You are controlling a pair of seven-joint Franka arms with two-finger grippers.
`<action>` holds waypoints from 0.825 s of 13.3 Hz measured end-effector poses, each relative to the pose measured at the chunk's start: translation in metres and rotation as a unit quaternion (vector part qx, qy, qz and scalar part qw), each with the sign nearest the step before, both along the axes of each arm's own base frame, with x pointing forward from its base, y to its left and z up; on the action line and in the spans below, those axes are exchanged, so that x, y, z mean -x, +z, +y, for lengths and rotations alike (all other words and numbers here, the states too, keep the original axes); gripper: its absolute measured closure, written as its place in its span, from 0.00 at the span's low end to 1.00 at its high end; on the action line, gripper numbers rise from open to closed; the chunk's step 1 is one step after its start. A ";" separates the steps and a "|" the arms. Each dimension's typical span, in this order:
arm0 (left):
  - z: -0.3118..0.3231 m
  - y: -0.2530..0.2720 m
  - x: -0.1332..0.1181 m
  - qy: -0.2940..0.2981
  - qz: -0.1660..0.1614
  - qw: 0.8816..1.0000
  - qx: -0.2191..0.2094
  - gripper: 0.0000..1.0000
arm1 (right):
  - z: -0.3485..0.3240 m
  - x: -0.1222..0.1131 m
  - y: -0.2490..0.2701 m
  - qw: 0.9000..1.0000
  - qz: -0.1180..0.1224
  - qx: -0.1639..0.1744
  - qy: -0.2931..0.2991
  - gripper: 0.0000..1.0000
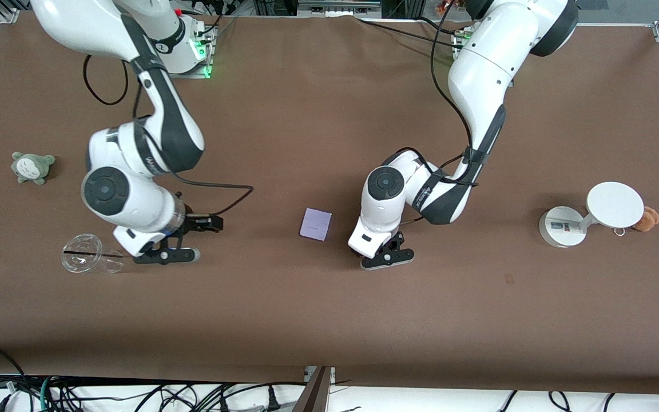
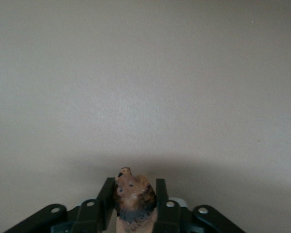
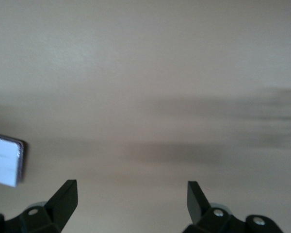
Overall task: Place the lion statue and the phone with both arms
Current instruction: 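Lift the lion with the left gripper while the right gripper grasps the phone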
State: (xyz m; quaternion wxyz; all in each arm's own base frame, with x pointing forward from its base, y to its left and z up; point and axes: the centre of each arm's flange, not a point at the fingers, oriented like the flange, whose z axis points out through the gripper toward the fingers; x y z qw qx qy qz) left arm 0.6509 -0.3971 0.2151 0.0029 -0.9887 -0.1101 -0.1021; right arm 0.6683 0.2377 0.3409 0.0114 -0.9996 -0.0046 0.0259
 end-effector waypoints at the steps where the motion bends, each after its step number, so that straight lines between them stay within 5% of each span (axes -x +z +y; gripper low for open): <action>1: 0.005 0.003 -0.004 0.004 -0.003 1.000 -0.001 0.63 | 0.020 0.003 -0.011 1.000 -0.008 -0.002 -0.013 0.00; 6: 0.075 0.038 -0.031 -0.002 -0.010 1.000 -0.015 0.63 | 0.126 0.033 -0.061 0.994 -0.052 -0.026 -0.091 0.00; 11: 0.169 0.064 -0.027 -0.048 -0.005 0.998 -0.037 0.63 | 0.193 0.063 -0.138 0.982 -0.092 -0.053 -0.156 0.00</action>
